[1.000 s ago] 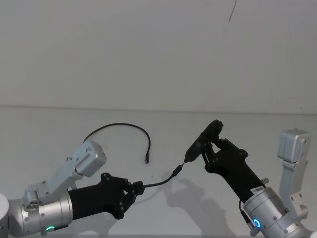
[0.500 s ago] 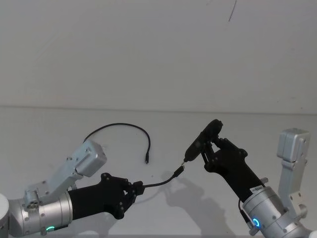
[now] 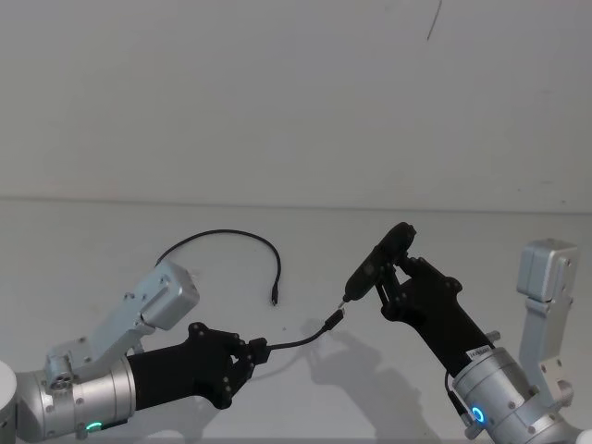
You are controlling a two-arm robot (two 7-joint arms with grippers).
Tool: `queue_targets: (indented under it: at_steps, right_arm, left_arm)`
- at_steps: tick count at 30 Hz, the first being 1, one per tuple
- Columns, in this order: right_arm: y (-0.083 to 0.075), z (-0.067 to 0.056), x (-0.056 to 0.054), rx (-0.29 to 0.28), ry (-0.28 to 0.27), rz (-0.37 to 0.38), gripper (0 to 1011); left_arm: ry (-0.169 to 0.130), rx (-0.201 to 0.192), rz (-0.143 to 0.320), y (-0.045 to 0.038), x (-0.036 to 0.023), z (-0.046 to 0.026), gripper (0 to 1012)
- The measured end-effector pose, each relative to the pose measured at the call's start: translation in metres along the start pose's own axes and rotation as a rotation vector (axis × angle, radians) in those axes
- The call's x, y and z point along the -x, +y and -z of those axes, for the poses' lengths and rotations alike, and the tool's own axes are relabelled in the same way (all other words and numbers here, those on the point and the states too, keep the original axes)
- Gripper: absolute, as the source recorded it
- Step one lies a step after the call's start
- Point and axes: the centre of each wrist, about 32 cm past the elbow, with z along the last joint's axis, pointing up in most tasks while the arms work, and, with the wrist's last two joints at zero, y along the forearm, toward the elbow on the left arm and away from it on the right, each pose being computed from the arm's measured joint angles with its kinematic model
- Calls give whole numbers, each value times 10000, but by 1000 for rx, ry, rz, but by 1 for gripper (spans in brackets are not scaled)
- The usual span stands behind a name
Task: Pick up the data cable with the one hand.
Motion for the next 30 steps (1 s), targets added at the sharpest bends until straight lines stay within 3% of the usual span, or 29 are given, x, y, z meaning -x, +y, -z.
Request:
queue_targets:
  at_steps: [30]
  right_arm:
    - [1,0,1,0,0,0,269]
  left_arm:
    - [0,0,0,0,0,0,41]
